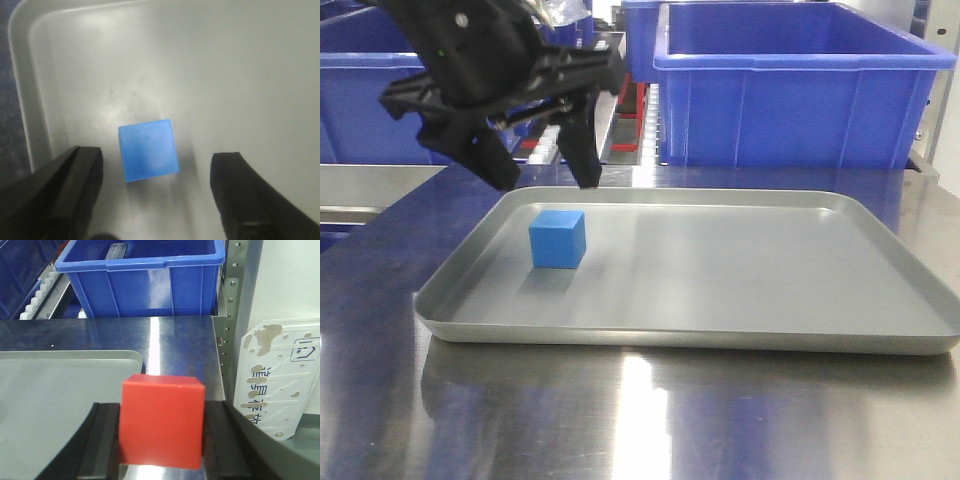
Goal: Sort and place red and blue blocks on shelf
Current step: 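Lower the left gripper over the blue cube and close it, then lift the blue cube off the tray with the left gripper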
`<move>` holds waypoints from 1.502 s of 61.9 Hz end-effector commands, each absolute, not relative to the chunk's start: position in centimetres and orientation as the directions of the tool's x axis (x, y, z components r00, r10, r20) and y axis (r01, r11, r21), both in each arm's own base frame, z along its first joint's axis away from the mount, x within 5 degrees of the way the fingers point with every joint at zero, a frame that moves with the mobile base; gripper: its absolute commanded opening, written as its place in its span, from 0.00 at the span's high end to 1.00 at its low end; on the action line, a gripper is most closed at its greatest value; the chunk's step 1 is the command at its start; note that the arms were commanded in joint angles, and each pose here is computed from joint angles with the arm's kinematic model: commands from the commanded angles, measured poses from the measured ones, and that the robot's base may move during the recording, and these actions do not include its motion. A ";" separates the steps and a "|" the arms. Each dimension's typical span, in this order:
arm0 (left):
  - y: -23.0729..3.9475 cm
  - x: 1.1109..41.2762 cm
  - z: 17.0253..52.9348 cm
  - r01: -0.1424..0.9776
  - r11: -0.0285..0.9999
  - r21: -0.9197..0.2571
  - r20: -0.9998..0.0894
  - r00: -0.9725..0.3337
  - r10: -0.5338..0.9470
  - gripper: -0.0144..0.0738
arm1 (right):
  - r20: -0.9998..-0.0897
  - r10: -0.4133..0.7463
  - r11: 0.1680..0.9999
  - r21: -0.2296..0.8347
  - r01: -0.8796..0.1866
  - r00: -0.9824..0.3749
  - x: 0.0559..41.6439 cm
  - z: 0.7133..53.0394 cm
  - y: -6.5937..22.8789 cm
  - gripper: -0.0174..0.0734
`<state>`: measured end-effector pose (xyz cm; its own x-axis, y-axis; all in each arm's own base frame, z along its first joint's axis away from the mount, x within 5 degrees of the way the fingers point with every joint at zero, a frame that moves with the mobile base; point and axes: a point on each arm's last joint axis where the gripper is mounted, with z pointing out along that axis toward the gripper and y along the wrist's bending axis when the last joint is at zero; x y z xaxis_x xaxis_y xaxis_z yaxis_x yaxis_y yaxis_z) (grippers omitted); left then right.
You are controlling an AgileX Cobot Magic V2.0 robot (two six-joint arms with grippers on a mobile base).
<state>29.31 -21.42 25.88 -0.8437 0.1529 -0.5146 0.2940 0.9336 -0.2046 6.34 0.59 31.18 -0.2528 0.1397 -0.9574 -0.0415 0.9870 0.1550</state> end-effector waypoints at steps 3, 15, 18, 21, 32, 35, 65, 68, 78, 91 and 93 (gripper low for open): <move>-21.9 29.7 27.9 0.303 0.922 -0.242 -0.590 -0.800 0.109 0.25 | -0.979 0.140 0.988 0.148 -0.045 -0.145 6.4 32.8 0.5 0.75; -22.4 30.3 26.4 0.299 0.925 -0.235 -0.572 -0.812 0.117 0.25 | -0.979 0.140 0.988 0.148 -0.045 -0.145 6.4 32.8 0.5 0.75; -22.5 30.5 26.2 0.301 0.923 -0.238 -0.579 -0.807 0.114 0.25 | -0.979 0.140 0.988 0.148 -0.045 -0.145 6.4 32.8 0.5 0.75; -22.6 30.7 26.0 0.302 0.922 -0.241 -0.587 -0.803 0.109 0.25 | -0.979 0.140 0.988 0.148 -0.045 -0.145 6.4 32.8 0.5 0.75; -22.9 31.1 25.3 0.300 0.923 -0.242 -0.585 -0.804 0.108 0.25 | -0.979 0.140 0.988 0.148 -0.045 -0.146 6.4 32.8 0.5 0.75; -22.9 31.2 25.0 0.298 0.924 -0.240 -0.579 -0.808 0.110 0.26 | -0.979 0.140 0.988 0.148 -0.045 -0.146 6.4 32.8 0.5 0.75; -23.1 31.1 24.0 0.267 0.928 -0.261 -0.527 -0.845 0.094 0.31 | -0.979 0.140 0.988 0.148 -0.045 -0.146 6.4 32.8 0.5 0.75; -23.1 31.1 24.0 0.264 0.927 -0.266 -0.526 -0.846 0.090 0.35 | -0.979 0.140 0.988 0.148 -0.045 -0.146 6.4 32.8 0.5 0.75; -23.2 31.1 24.0 0.262 0.927 -0.270 -0.523 -0.848 0.087 0.53 | -0.979 0.140 0.988 0.148 -0.045 -0.146 6.4 32.8 0.5 0.75; -22.9 30.7 24.5 0.259 0.929 -0.264 -0.510 -0.855 0.093 0.70 | -0.979 0.140 0.988 0.148 -0.045 -0.146 6.4 32.8 0.5 0.75; -22.9 30.7 24.8 0.261 0.928 -0.267 -0.516 -0.852 0.091 0.70 | -0.979 0.140 0.988 0.148 -0.045 -0.146 6.4 32.8 0.5 0.75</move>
<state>30.90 -22.80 21.09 -0.8916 0.1377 -0.4314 0.2487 0.9450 -0.2124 6.34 0.59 31.18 -0.2528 0.1397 -0.9574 -0.0415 0.9870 0.1550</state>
